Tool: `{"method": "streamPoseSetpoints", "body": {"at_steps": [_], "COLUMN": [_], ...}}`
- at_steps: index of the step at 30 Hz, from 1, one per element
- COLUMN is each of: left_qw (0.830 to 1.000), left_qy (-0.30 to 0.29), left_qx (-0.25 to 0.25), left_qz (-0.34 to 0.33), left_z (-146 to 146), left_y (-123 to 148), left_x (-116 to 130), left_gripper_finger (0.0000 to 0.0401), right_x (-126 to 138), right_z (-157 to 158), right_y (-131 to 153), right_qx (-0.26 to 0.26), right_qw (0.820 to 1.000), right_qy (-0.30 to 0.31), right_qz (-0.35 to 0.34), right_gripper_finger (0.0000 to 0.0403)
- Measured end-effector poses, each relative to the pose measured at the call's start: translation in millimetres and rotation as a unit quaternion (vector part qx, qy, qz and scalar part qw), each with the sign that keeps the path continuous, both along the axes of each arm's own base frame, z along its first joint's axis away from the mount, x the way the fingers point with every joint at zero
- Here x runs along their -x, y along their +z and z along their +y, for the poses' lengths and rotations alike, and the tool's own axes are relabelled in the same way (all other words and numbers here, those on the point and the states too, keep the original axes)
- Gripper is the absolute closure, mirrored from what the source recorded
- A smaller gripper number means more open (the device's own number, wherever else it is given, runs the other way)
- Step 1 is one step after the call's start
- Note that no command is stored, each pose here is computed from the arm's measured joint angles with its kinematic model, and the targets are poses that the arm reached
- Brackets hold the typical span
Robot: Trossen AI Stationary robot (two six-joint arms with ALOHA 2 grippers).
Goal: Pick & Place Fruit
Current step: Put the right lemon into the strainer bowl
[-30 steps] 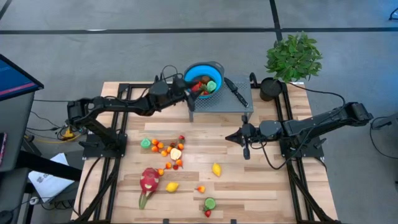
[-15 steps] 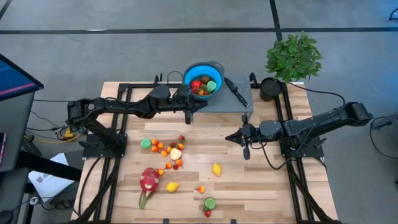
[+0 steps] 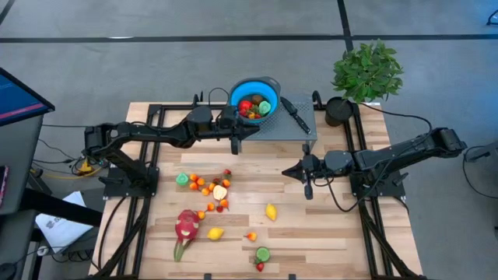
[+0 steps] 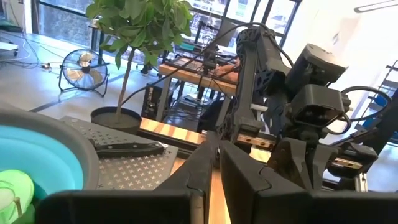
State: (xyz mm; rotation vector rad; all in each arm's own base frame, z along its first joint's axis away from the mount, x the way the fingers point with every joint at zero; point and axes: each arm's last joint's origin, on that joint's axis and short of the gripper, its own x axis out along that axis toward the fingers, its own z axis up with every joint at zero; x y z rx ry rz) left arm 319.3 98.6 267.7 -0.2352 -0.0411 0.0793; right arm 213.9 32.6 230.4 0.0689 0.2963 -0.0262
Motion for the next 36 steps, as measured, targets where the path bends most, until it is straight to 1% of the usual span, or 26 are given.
{"method": "streamPoseSetpoints", "body": {"at_steps": [2,5,8,10,12,14,21,23,27,29,31,34,36], "left_qw": [1.000,1.000,0.998,0.996,0.993,0.991,0.985,0.983,0.980,0.978,0.978,0.977,0.977], "left_qy": [0.000,-0.012,-0.042,-0.065,-0.087,-0.103,-0.131,-0.135,-0.144,-0.146,-0.147,-0.148,-0.148], "left_qx": [-0.009,-0.022,-0.030,-0.050,-0.064,-0.066,-0.073,-0.075,-0.075,-0.075,-0.076,-0.072,-0.072], "left_qz": [0.000,-0.004,-0.021,-0.042,-0.043,-0.046,-0.086,-0.102,-0.120,-0.128,-0.131,-0.132,-0.133], "left_z": [0,-9,-30,-47,-63,-75,-96,-99,-103,-105,-105,-105,-105], "left_y": [0,-2,-5,-4,-6,-6,3,6,4,2,-2,-8,-12], "left_x": [0,-1,0,3,12,23,70,84,108,118,126,135,139], "left_gripper_finger": [0.0375,0.0375,0.0375,0.0375,0.0375,0.0375,0.0375,0.0375,0.0375,0.0375,0.0375,0.0375,0.0375], "right_x": [0,0,0,0,0,0,-1,-1,-1,0,0,-3,-5], "right_z": [0,0,0,0,0,0,-3,-3,-3,-1,3,14,22], "right_y": [0,0,0,0,1,1,1,1,1,1,3,17,26], "right_qx": [0.000,0.000,0.000,0.000,-0.001,-0.001,-0.004,-0.022,-0.082,-0.112,-0.126,-0.115,-0.099], "right_qw": [1.000,1.000,1.000,1.000,1.000,1.000,1.000,1.000,0.996,0.993,0.991,0.991,0.990], "right_qy": [0.000,0.000,0.001,0.001,0.000,0.000,-0.008,-0.014,-0.032,-0.037,-0.045,-0.073,-0.101], "right_qz": [0.000,0.000,0.000,-0.001,-0.004,-0.005,-0.005,-0.004,-0.005,-0.006,-0.006,-0.011,0.009], "right_gripper_finger": [0.0403,0.0403,0.0403,0.0403,0.0403,0.0403,0.0403,0.0403,0.0403,0.0403,0.0403,0.0403,0.0403]}}
